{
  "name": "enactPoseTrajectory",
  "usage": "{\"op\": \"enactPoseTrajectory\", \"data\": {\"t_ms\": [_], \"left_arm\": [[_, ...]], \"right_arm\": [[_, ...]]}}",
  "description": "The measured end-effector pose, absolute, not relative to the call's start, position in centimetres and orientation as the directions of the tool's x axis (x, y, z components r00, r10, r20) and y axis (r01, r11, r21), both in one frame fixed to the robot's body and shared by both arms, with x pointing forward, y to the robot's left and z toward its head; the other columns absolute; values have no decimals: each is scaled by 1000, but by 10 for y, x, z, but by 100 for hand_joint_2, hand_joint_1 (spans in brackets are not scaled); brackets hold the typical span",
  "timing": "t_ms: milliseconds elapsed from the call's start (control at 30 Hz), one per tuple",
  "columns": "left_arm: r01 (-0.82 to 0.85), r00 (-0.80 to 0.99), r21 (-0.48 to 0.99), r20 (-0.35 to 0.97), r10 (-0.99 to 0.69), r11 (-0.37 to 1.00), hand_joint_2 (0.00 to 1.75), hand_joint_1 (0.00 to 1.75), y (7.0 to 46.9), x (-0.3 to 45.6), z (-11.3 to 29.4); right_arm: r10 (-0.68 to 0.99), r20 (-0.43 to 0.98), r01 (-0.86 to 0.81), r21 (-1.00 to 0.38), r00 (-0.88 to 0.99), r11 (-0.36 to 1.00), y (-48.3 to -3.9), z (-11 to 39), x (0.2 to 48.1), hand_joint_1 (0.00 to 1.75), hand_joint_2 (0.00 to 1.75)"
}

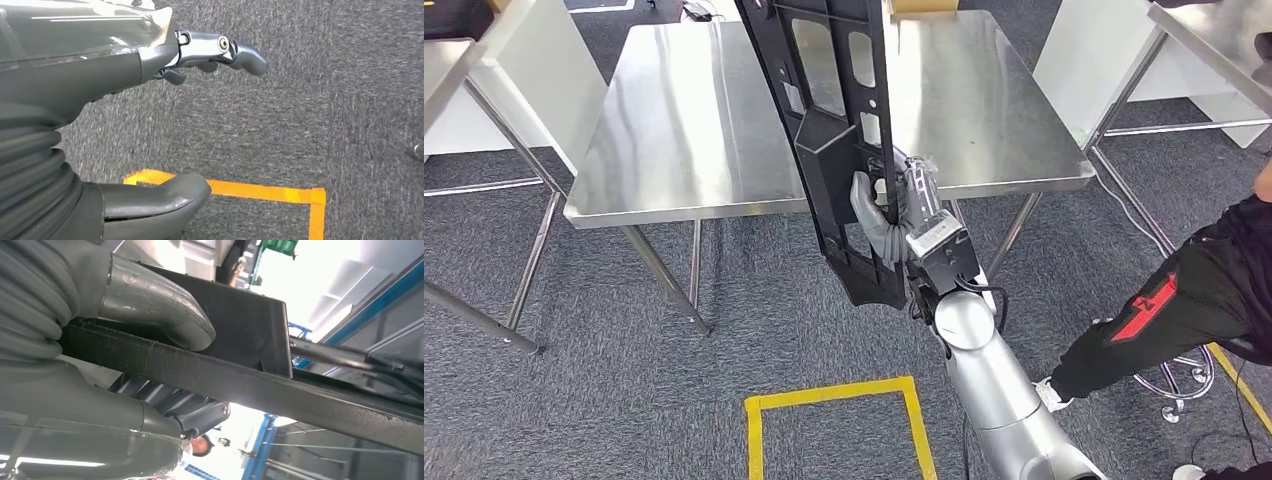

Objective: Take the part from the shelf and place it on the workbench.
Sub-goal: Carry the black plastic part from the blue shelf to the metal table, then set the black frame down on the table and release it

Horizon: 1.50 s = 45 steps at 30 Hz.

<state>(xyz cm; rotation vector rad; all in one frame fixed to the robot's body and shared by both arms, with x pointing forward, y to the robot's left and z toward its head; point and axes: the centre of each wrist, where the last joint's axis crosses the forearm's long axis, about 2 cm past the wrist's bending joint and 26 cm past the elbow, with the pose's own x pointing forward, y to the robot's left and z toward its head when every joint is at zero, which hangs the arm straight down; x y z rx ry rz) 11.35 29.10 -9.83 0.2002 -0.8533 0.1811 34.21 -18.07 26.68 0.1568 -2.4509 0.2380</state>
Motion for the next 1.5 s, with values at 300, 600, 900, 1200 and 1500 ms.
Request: {"op": "enactPoseTrajectory", "data": {"t_ms": [300, 600, 900, 1200, 1500], "left_arm": [[-230, 648, 110, 759, 68, 967, 175, 0, 292, 113, -98], [-202, 654, 114, 755, 47, 973, 175, 0, 290, 120, -97], [-199, 650, 101, 758, 54, 975, 175, 0, 284, 124, -95], [-174, 650, 106, 759, 33, 979, 175, 0, 284, 128, -94], [-176, 653, 113, 757, 30, 978, 175, 0, 284, 129, -94]], "right_arm": [[-59, 631, -185, -136, -774, 973, -172, 267, 341, 175, 175], [-36, 632, -170, -153, -774, 973, -172, 265, 338, 175, 175], [-24, 644, -166, -160, -765, 973, -176, 258, 336, 175, 175], [7, 634, -134, -174, -773, 976, -180, 254, 333, 175, 175], [21, 622, -122, -187, -783, 975, -178, 253, 331, 175, 175]]}}
